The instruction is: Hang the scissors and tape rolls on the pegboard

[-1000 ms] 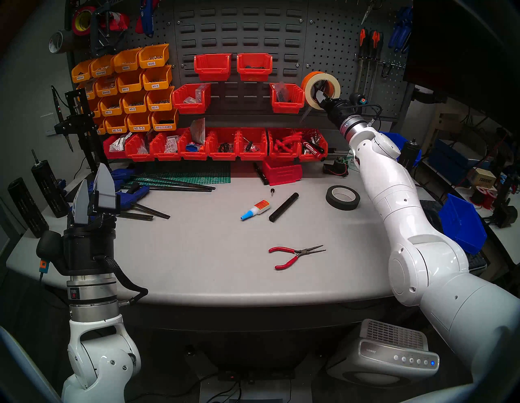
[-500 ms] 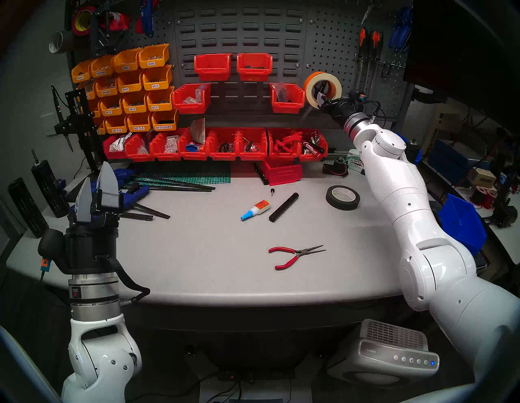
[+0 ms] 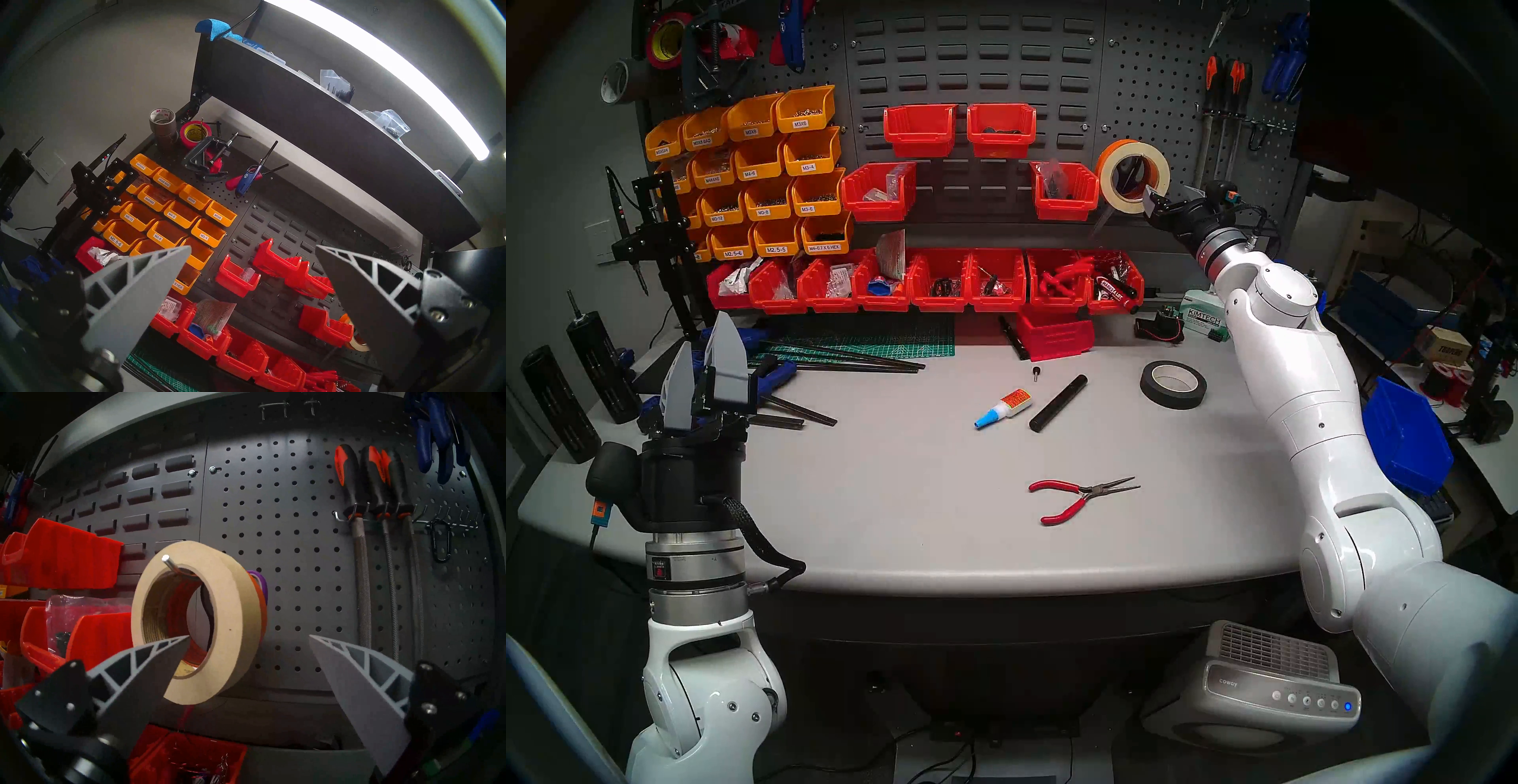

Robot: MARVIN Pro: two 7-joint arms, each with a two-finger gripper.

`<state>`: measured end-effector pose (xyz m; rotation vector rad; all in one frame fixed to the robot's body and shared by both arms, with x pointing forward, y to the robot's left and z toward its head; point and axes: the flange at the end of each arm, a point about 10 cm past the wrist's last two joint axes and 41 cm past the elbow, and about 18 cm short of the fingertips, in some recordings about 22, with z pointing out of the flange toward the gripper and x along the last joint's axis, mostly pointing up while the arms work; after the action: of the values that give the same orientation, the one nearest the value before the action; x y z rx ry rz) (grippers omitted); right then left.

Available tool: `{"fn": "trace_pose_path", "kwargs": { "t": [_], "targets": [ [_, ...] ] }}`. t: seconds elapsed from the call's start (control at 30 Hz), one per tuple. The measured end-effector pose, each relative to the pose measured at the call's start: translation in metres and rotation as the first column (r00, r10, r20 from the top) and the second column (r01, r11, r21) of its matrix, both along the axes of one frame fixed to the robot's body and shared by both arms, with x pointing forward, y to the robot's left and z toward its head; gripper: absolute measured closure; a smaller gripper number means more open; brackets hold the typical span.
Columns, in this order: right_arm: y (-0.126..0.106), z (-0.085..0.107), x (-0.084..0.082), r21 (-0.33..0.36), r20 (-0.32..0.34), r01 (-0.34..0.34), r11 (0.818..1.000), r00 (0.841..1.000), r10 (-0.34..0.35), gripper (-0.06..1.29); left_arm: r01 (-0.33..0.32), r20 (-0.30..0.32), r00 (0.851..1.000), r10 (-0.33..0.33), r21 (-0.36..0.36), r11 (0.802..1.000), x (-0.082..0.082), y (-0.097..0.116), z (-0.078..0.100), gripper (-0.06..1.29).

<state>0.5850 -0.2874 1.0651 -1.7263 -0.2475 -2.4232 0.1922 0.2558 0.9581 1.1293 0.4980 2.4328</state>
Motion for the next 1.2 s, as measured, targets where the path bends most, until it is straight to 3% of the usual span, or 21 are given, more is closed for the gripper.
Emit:
{"fn": "trace_pose_path", "kwargs": {
  "t": [0.07,0.67,1.2],
  "targets": [
    [0.000,-0.003,-0.004,-0.008,0.002,-0.003,1.000,1.000,0.003,0.11,0.000,0.000,1.000,0.000,-0.001,1.000,0.000,0.000,0.000,0.00],
    [0.012,-0.010,-0.044,-0.086,0.100,-0.102,0.991,0.989,0.110,0.04,-0.011,-0.028,1.000,0.010,-0.053,0.999,0.009,-0.009,-0.009,0.00],
    [0.040,-0.025,-0.091,-0.123,0.156,-0.229,0.966,0.957,0.246,0.04,0.009,0.010,1.000,-0.008,-0.026,1.000,0.024,-0.013,0.002,0.00]
  ]
}}
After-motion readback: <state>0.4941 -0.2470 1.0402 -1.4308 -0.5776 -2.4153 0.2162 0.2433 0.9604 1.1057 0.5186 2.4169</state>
